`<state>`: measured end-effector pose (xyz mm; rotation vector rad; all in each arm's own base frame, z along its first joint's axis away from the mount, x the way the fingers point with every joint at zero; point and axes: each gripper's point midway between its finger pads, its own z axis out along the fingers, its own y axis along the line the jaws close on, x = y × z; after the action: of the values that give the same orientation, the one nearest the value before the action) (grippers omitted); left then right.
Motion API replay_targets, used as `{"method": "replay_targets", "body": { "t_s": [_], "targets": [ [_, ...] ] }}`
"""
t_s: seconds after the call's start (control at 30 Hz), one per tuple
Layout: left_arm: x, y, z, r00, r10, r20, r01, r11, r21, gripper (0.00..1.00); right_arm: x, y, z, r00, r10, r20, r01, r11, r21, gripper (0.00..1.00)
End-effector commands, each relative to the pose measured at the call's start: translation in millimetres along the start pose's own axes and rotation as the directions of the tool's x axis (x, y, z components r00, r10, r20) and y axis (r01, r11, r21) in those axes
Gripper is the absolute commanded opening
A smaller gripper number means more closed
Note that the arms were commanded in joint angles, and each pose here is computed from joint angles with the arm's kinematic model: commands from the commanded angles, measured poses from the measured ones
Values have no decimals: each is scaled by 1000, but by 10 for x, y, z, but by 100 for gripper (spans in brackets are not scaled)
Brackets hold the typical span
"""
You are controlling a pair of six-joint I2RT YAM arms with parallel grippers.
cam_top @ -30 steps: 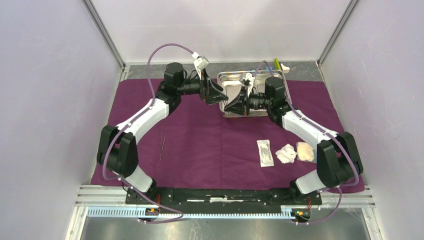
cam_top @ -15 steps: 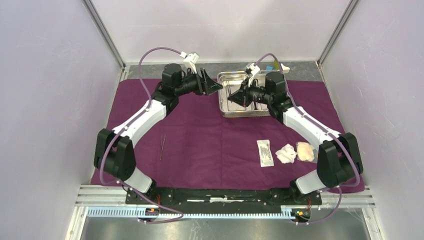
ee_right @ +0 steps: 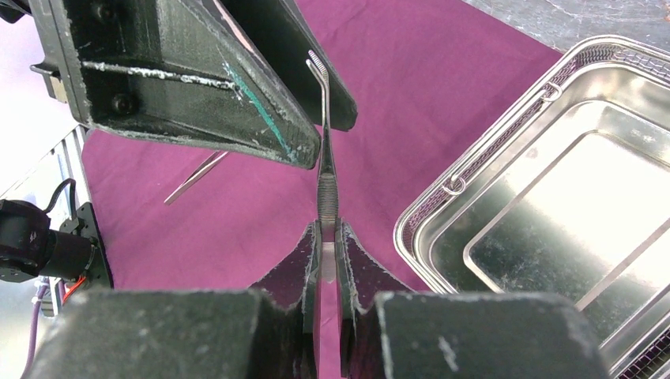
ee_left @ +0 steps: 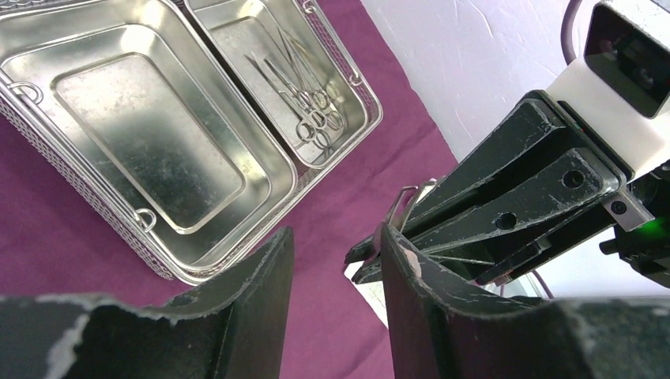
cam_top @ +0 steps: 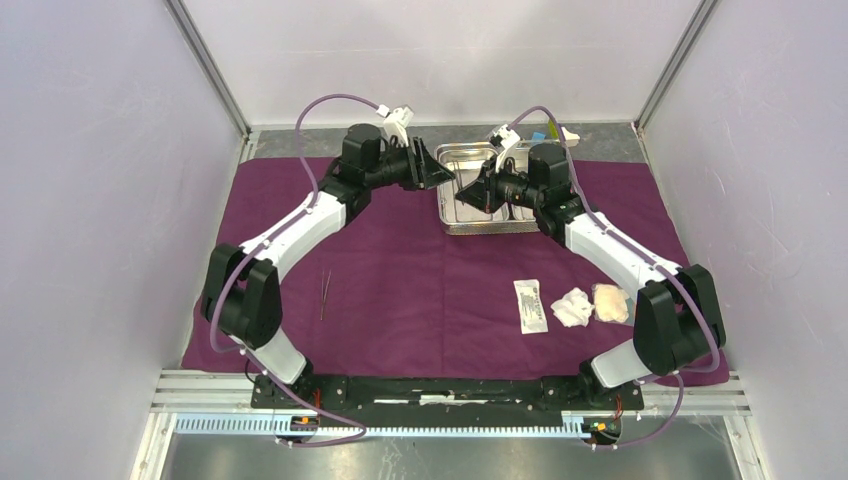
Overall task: Open and lay out the surgical kit
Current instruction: Pick up the medical item from the container.
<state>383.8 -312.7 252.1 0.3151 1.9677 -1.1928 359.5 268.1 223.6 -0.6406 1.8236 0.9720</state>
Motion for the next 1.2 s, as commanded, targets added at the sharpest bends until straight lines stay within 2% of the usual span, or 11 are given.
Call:
{"method": "replay_targets", "body": {
  "t_s": [0.0,0.67,1.17],
  "targets": [
    [-187,-132,1,999,5,38,-6,1000,22,50,-187,28,17,999,-23,36,23,1000,4,1],
    [-159,-204,33,999,30,27,-32,997,64,41,-143,17,47,1000,-11,25,11,1000,-1,0],
    [-116,-170,94,999,37,9,-38,998,60,39,-123,12,76,1000,-6,16,6,1000,-10,0]
  ]
}}
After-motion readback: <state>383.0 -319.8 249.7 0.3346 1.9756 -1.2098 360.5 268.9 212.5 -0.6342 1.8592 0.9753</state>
